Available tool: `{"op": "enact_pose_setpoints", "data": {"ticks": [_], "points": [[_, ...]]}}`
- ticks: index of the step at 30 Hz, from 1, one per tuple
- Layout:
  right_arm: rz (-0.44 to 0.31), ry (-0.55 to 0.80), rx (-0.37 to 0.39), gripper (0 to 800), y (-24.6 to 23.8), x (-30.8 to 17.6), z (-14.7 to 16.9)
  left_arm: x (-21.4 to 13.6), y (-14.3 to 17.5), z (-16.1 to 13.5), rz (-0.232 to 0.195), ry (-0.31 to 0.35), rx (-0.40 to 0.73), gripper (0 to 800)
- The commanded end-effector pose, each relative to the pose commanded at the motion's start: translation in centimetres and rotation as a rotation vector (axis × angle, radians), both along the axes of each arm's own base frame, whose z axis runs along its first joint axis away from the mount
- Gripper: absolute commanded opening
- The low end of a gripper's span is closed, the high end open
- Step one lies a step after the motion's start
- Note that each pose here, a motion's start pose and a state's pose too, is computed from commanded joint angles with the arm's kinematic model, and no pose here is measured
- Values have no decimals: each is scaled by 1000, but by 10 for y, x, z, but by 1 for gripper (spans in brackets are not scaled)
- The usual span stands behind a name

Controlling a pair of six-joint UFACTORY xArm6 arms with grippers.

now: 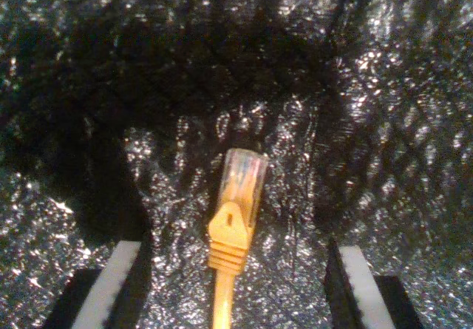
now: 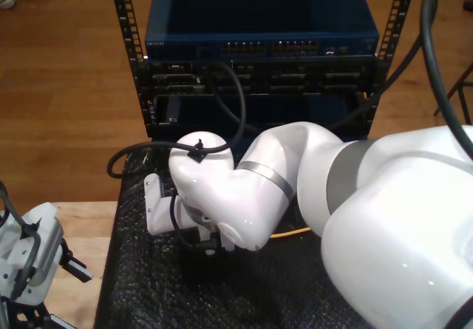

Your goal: Grab the cable and plug it in

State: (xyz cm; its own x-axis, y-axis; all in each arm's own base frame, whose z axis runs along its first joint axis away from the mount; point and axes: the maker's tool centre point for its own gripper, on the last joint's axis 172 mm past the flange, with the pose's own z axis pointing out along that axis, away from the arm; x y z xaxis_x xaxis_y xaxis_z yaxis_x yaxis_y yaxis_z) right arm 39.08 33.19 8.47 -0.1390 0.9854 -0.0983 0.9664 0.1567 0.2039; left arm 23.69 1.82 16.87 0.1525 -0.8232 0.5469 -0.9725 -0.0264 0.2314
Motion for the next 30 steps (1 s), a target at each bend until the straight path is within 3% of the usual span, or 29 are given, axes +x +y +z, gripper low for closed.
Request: {"op": "enact_pose_setpoints", "data": {"ticks": [30], "points": [[-2,3,-5,333,-1,-1,-5,0,0,0,0,0,0,800]]}}
